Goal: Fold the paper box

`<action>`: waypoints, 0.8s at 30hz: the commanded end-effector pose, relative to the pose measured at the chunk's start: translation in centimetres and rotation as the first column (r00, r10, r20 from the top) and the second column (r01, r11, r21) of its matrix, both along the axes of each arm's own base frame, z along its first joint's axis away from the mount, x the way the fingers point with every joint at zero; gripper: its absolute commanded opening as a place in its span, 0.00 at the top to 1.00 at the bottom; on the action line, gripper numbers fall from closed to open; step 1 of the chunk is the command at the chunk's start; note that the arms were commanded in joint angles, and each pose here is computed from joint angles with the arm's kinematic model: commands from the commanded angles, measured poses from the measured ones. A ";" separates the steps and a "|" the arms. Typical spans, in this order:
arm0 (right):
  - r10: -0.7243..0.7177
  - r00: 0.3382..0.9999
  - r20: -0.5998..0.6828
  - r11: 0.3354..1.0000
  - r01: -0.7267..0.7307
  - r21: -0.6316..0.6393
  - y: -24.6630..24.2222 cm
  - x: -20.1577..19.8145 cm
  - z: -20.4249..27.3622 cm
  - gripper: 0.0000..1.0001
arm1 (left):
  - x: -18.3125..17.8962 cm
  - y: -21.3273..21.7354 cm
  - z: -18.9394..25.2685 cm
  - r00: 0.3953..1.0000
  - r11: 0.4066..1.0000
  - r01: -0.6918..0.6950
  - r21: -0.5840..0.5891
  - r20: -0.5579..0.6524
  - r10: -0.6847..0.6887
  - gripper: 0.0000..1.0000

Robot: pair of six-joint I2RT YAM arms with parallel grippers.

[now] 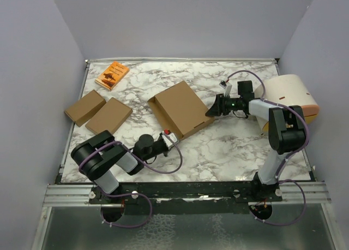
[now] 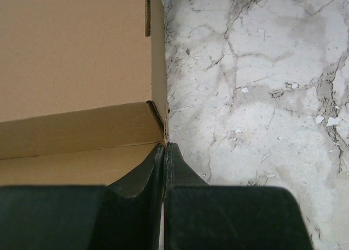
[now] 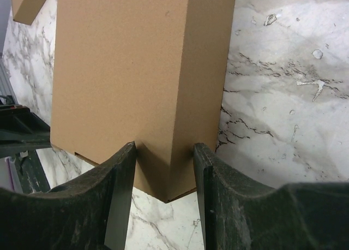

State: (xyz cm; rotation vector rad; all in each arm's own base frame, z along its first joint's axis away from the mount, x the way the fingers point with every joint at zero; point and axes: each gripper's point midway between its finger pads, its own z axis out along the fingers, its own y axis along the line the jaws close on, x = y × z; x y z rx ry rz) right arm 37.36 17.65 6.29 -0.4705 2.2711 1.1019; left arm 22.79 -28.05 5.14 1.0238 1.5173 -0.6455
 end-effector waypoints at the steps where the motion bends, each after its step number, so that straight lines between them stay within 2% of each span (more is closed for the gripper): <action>1: -0.047 0.999 -0.026 0.994 0.044 -0.099 -1.5 0.4 -2.8 0.56 | -0.5 0.6 -0.3 0.999 1.000 -0.012 -0.029 -0.030 0.011 1.00; 24: -0.048 0.998 -0.035 0.994 0.044 -0.104 -1.5 0.4 -3.1 0.56 | -0.7 1.3 -0.3 0.998 0.996 -0.050 -0.073 -0.050 0.046 1.00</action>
